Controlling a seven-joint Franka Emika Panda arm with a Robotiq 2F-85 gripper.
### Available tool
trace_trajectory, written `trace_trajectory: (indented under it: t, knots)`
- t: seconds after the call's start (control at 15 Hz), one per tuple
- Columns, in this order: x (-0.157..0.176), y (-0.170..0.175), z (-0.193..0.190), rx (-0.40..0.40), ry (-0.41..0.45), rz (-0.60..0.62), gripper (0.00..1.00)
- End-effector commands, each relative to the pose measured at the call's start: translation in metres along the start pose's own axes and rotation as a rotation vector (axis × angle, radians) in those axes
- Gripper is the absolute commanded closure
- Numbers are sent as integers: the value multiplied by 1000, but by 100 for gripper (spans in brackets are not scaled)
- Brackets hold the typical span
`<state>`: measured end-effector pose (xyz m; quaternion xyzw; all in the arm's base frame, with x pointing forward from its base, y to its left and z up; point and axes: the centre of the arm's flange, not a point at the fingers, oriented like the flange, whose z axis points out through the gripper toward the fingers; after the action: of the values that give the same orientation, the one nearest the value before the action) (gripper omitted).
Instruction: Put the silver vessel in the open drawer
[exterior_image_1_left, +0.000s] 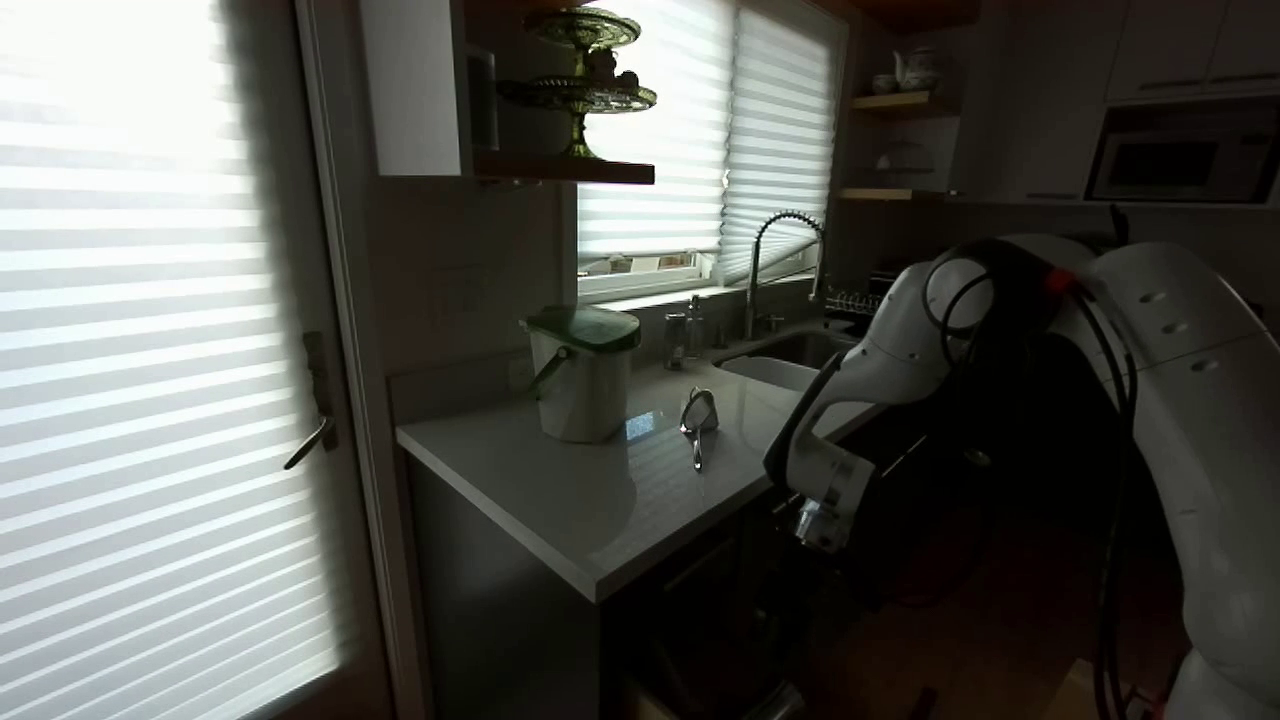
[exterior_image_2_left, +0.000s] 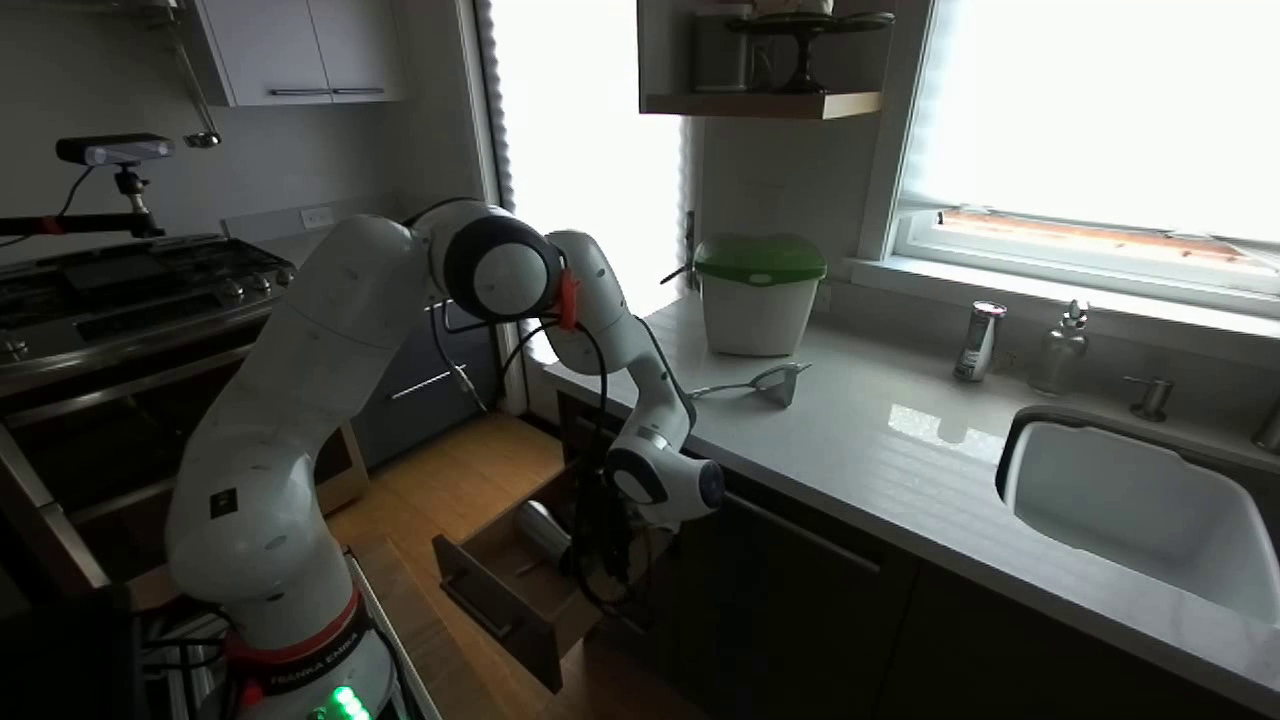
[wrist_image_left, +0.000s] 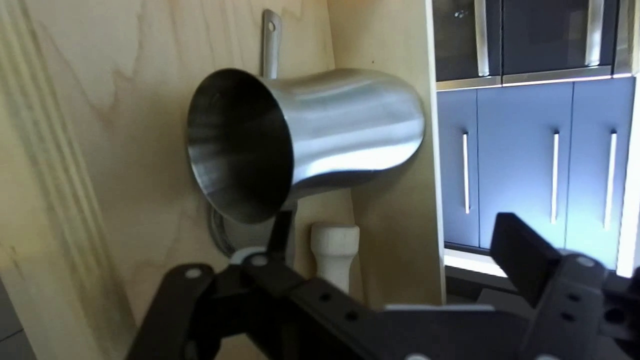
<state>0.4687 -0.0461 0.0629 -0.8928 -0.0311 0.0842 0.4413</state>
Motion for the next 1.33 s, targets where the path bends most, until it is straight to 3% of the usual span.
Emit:
trace_trajectory:
  t: [0.0, 0.4, 0.67, 1.07, 1.13, 1.27]
  knots:
    - [-18, -62, -28, -131, -58, 28, 0]
    - [-57, -165, -56, -391, -170, 133, 0]
    - [-74, -227, -76, -621, -202, 128, 0]
    - [-88, -313, -107, -959, -64, 57, 0]
    - [-68, -291, -103, -876, -103, 55, 0]
    - [-71, -305, -107, -890, -77, 38, 0]
